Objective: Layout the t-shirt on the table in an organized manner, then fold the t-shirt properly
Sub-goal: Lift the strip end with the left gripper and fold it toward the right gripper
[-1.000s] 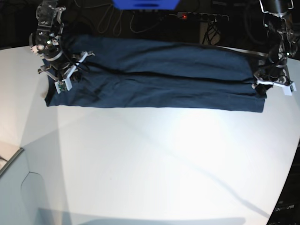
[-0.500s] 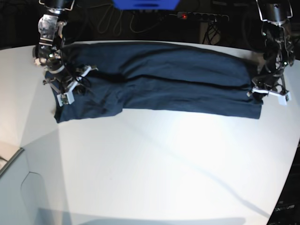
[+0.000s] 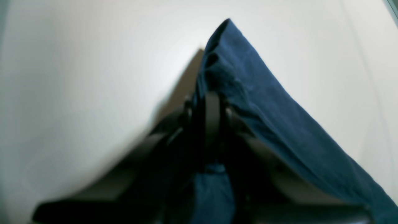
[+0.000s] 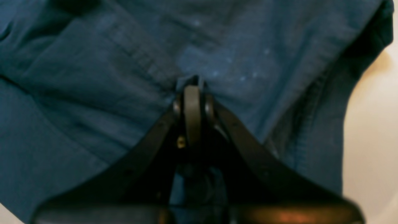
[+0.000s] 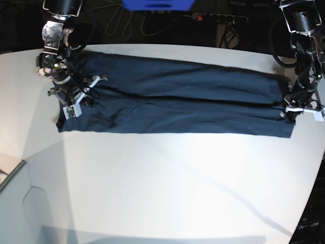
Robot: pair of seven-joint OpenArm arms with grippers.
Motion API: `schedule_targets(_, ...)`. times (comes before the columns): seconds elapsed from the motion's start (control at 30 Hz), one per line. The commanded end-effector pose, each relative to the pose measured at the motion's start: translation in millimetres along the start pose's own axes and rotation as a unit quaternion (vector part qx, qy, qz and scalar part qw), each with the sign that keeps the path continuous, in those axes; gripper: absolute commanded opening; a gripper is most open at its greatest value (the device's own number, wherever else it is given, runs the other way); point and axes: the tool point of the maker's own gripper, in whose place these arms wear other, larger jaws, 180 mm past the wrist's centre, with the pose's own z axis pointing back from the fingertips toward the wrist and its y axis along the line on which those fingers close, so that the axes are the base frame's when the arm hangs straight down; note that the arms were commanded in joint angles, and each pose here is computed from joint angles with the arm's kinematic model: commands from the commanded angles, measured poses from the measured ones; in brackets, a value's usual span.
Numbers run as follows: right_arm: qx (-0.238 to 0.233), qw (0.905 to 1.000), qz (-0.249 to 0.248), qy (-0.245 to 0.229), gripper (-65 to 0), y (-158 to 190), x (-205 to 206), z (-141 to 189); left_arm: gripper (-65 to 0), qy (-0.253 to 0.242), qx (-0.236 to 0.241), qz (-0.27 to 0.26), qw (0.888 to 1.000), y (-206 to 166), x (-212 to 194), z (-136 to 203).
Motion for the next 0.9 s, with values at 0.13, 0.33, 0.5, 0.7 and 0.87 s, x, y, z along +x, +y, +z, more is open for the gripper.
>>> schedule_targets(0.13, -0.005, 0.9997, 0.010, 0.021, -65.0, -2.1, -7.3, 0.6, -65.0, -0.059, -0.039, -0.026, 0.997, -31.8, 31.1, 18.9)
schedule_targets(0.33, -0.004, 0.9997, 0.009, 0.022, -65.0, -1.9, -8.0, 0.8, -65.0, -0.097, -0.106, -0.047, 0.988, -98.5, 26.0, 58.8)
schedule_targets(0.5, -0.002, 0.9997, 0.009, 0.022, -65.0, -0.2, -9.2, 0.8, -65.0, -0.068, -0.161, -0.115, 0.978, -172.3, -23.4, 65.5)
schedule_targets(0.7, 0.012, 0.9994, 0.021, 0.024, -65.0, 11.6, -8.4, -2.0, -65.0, -0.008, -0.210, -0.178, 0.961, -243.5, -97.0, 59.3)
schedule_targets(0.87, 0.012, 0.9994, 0.021, 0.024, -65.0, 11.6, -8.4, -2.0, -65.0, 0.020, -0.255, -0.219, 0.942, -287.4, -133.6, 64.1)
